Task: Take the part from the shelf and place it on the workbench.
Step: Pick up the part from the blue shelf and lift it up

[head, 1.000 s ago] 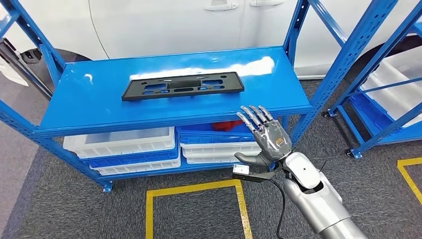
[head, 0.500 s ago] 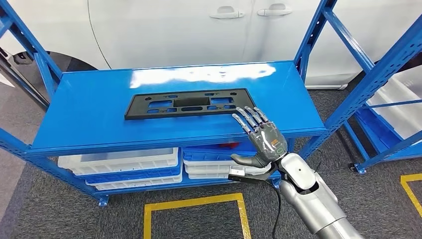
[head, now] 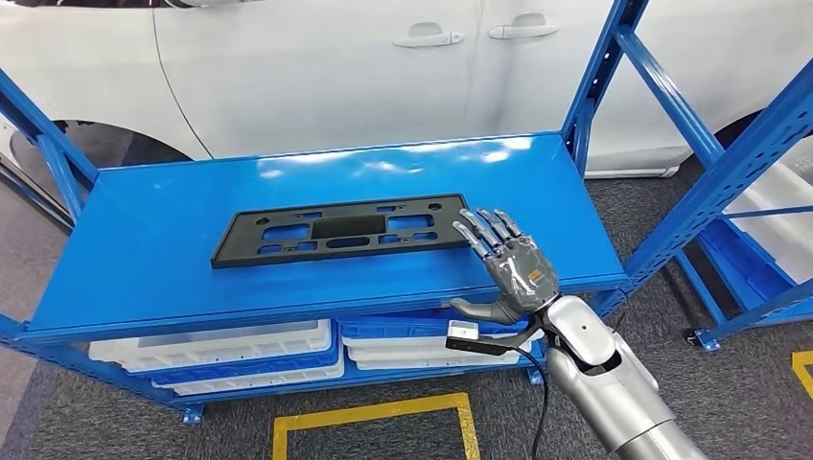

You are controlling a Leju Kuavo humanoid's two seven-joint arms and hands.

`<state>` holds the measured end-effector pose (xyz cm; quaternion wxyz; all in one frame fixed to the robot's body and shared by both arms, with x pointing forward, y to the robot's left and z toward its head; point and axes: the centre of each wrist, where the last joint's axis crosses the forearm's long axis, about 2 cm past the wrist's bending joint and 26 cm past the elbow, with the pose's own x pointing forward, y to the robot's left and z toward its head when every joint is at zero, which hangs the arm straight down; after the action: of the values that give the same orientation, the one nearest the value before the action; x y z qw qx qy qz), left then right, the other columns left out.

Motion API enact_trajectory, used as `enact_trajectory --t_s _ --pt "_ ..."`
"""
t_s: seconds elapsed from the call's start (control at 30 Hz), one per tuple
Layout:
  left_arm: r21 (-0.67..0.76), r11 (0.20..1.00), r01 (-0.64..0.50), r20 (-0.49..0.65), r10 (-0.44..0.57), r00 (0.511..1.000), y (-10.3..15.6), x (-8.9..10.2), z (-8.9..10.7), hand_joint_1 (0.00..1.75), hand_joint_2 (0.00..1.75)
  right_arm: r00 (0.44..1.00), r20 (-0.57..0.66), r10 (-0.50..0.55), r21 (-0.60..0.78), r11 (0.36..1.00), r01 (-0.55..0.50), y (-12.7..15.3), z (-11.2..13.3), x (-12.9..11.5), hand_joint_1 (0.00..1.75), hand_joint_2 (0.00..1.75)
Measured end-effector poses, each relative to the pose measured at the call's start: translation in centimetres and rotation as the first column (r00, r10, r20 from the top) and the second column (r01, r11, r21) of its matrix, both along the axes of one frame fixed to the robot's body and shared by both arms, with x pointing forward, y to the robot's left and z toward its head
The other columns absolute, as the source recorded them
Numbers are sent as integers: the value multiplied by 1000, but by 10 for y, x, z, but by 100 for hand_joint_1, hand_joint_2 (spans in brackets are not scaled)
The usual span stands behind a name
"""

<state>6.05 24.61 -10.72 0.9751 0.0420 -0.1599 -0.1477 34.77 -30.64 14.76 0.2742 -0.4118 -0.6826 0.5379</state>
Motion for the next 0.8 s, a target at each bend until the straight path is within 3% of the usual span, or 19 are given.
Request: enact_trajectory --t_s 0.8 --pt "-17 1000 -2 12 2 1000 -2 3 1 0 0 992 -12 127 -45 991 -127 28 8 8 0 0"
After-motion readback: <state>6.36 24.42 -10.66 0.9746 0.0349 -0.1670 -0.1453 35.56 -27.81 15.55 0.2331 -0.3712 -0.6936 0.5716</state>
